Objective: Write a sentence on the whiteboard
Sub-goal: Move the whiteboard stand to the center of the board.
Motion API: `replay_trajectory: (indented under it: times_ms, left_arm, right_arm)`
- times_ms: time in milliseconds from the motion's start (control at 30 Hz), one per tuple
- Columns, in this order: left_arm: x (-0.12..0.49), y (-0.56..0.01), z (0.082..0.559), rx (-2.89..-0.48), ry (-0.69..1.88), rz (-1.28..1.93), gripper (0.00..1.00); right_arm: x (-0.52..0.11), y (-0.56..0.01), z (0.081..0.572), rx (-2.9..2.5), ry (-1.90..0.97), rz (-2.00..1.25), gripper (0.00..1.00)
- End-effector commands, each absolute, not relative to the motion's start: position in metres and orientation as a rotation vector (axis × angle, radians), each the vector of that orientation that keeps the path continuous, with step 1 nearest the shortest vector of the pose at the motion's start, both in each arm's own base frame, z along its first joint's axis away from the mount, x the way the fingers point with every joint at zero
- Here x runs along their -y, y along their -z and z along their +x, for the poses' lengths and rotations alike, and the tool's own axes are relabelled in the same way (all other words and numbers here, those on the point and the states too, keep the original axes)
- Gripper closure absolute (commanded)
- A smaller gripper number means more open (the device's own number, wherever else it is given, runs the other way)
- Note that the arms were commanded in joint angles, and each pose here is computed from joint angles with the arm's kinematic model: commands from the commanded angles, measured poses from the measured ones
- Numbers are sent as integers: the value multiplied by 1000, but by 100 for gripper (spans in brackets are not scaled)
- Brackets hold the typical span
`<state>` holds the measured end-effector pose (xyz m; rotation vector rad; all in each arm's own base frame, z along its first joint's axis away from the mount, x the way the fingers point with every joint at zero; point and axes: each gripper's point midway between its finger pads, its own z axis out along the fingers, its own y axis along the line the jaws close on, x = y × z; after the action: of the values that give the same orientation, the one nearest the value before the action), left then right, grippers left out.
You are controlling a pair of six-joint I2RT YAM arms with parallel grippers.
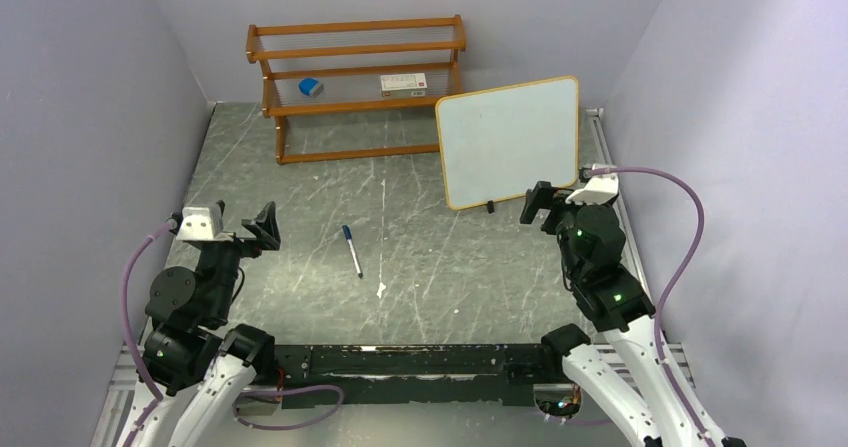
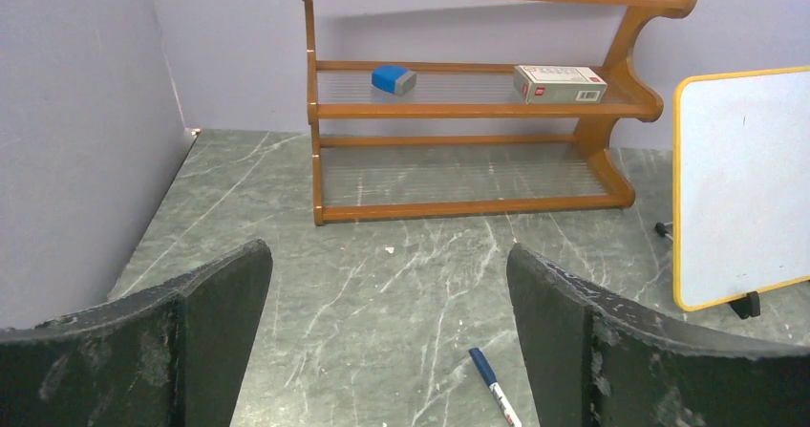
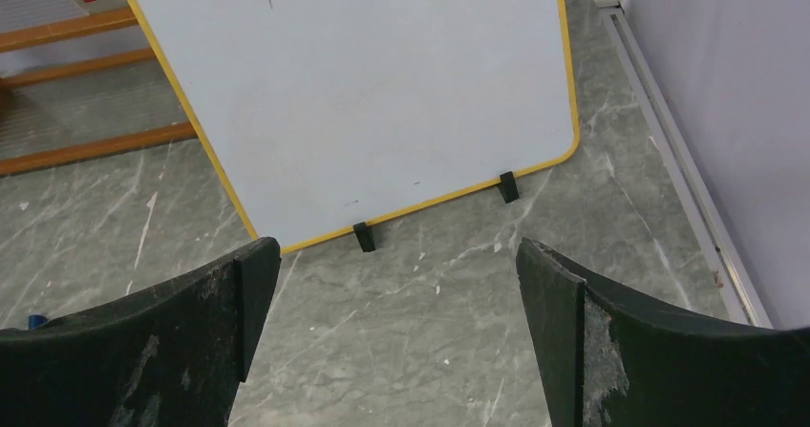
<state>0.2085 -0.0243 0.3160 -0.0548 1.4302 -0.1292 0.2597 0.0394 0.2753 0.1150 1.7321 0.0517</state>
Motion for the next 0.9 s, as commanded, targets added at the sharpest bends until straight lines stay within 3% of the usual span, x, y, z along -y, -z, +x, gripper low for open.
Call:
replay_trajectory:
  times_ms: [0, 433, 867]
  left_arm:
    - [27, -322, 208, -1402, 146, -45, 2]
    - [27, -322, 207, -1399, 148, -42, 2]
    - [29, -324, 204, -1385, 164, -28, 2]
  right_arm:
    - [-42, -275, 259, -1724, -64, 99, 0]
    - [-47, -273, 259, -1728, -82, 68, 0]
    - [-92, -217, 281, -1900, -229, -28, 0]
